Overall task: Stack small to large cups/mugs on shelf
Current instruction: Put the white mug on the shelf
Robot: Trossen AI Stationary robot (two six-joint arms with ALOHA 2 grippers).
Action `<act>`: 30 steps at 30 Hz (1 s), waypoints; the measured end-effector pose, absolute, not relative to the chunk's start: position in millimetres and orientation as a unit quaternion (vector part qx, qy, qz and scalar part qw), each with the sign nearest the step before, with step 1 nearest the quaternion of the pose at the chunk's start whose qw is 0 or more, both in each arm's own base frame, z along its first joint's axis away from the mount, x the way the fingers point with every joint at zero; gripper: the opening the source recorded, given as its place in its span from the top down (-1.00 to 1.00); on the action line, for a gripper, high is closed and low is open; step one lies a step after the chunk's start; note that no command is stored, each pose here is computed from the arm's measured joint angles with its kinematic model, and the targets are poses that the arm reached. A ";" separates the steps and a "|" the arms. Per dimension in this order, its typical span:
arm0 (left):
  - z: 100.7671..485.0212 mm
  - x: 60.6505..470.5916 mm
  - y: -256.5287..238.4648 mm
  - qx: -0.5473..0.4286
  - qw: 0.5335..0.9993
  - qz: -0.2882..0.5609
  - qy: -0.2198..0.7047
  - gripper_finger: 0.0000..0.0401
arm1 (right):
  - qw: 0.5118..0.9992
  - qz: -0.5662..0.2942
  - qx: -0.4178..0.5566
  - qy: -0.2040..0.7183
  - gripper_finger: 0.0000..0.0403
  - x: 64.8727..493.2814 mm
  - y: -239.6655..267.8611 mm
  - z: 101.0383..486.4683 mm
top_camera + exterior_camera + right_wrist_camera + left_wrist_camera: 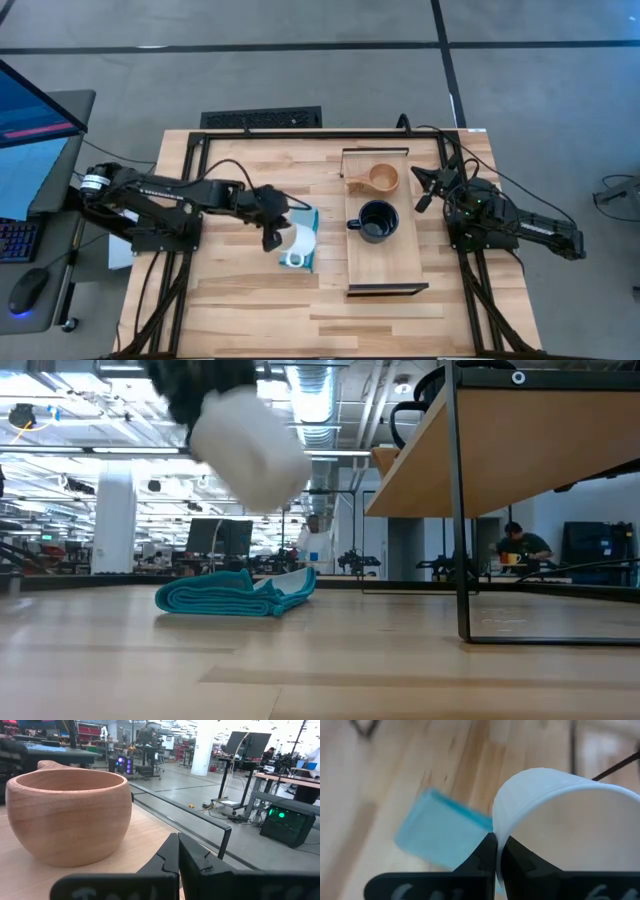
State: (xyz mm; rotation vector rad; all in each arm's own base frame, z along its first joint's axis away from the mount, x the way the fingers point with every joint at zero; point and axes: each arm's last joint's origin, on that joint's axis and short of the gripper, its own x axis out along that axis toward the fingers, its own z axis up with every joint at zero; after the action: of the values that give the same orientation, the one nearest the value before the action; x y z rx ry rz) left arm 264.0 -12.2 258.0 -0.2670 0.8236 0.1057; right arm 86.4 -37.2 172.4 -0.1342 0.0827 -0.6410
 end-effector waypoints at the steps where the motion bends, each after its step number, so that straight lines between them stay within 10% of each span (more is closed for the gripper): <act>1: 268.8 266.4 -12.2 -0.117 0.912 0.049 0.390 1.00 | 0.946 -0.315 -0.066 0.040 0.89 86.4 -37.2 172.5; 10: 334.6 278.1 -19.0 -0.005 0.923 0.035 0.383 1.00 | 0.946 -0.315 -0.066 0.041 0.89 86.4 -37.2 172.4; 30: 354.4 367.3 -37.7 0.105 0.890 -0.135 0.423 1.00 | 0.946 -0.315 -0.059 0.039 0.89 86.5 -37.3 172.4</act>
State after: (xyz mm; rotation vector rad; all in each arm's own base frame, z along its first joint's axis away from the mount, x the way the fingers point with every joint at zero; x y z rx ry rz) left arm 367.3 -37.7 354.4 0.2175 0.8791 -0.2797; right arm 86.5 -37.3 172.4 -0.1194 0.0787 -0.6422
